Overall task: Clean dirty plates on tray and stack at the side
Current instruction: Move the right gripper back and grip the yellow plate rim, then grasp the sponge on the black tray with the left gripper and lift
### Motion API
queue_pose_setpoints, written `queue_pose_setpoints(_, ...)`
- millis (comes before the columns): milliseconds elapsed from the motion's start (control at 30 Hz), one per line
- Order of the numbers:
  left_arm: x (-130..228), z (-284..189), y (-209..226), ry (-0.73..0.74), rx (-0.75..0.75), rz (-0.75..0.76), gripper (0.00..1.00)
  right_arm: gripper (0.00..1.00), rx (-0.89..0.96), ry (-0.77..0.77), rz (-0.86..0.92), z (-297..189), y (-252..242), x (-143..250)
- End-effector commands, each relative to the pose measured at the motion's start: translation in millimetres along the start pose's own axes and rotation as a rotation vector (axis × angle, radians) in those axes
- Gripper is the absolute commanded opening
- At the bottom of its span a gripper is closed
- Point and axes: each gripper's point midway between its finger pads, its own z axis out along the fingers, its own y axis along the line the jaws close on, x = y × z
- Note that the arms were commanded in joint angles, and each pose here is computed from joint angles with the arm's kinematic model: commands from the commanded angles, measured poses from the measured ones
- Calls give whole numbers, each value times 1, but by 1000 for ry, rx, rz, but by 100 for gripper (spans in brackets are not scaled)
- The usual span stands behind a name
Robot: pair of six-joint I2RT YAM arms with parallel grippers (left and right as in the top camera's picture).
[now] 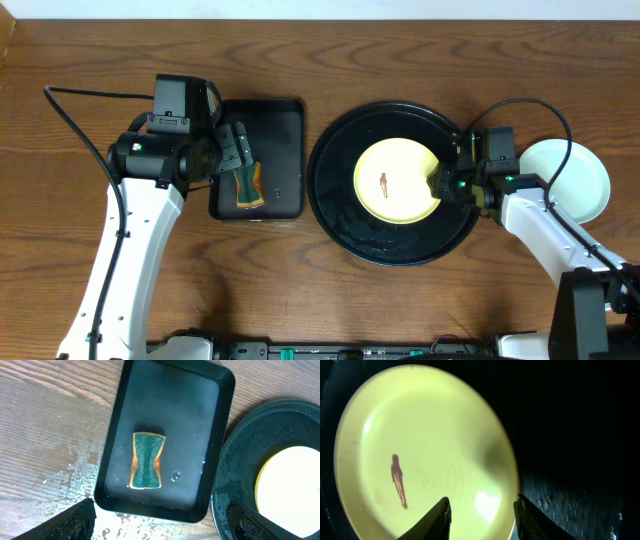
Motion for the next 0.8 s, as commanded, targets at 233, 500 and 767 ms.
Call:
queue_pose_setpoints(233,-4,-4,0,-13,1,1,84,36,-37,-50,-297,-90,50,-78)
queue_pose_setpoints(500,2,-4,1,12,0,-1,84,49,-27,-54,-232,-96,51,-85)
queue_pose_setpoints(767,13,60,-11,102,-16,42,67,54,-28,-51,-233,-95,52,-84)
